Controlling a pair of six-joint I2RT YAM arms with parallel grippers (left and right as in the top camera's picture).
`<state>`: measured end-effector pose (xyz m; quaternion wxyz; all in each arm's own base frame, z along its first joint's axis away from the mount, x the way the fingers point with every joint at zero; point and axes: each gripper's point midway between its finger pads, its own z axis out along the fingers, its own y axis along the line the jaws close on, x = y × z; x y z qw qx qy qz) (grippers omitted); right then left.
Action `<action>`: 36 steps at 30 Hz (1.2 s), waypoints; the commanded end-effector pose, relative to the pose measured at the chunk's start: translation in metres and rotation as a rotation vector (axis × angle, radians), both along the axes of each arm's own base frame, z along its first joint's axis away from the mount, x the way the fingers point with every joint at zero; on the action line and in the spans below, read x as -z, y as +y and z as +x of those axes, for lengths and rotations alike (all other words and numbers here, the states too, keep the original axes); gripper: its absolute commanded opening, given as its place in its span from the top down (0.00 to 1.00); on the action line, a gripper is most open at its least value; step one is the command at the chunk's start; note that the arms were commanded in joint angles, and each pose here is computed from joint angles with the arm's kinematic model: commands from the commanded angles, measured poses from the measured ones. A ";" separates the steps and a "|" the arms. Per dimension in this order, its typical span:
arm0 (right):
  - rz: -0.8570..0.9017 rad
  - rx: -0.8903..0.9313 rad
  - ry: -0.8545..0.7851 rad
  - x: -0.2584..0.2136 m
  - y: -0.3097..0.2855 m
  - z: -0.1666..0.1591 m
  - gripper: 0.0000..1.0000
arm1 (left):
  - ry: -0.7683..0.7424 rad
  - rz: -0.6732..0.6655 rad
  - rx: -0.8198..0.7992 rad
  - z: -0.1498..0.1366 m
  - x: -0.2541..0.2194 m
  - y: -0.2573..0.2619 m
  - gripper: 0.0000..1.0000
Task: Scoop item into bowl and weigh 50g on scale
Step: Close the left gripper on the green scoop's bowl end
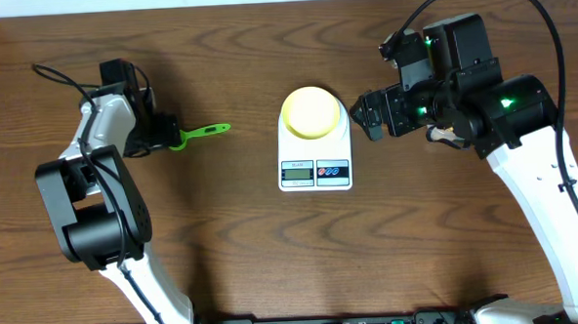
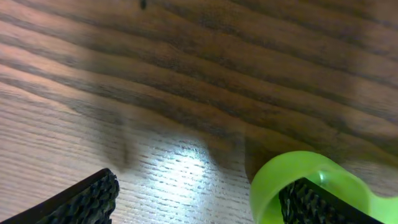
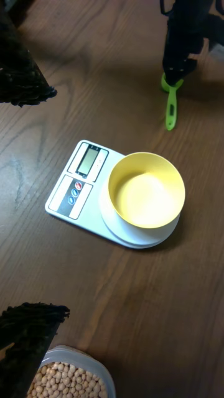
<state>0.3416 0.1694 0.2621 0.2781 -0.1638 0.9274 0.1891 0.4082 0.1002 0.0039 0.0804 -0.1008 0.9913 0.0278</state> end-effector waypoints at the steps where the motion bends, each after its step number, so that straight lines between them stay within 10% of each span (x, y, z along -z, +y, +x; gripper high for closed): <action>1: 0.006 0.008 -0.012 -0.007 0.002 0.001 0.01 | 0.032 -0.003 -0.006 -0.008 0.014 0.001 0.16; 14: 0.006 0.008 -0.014 -0.007 0.002 0.001 0.01 | -0.010 0.001 -0.021 0.002 0.012 0.002 0.93; 26: 0.018 0.008 -0.046 -0.013 0.004 0.007 0.01 | -0.057 -0.112 -0.013 0.010 0.001 -0.017 0.93; 36: 0.096 0.115 -0.070 -0.025 -0.002 0.025 0.01 | -0.283 -0.203 0.148 0.007 -0.126 -0.052 0.93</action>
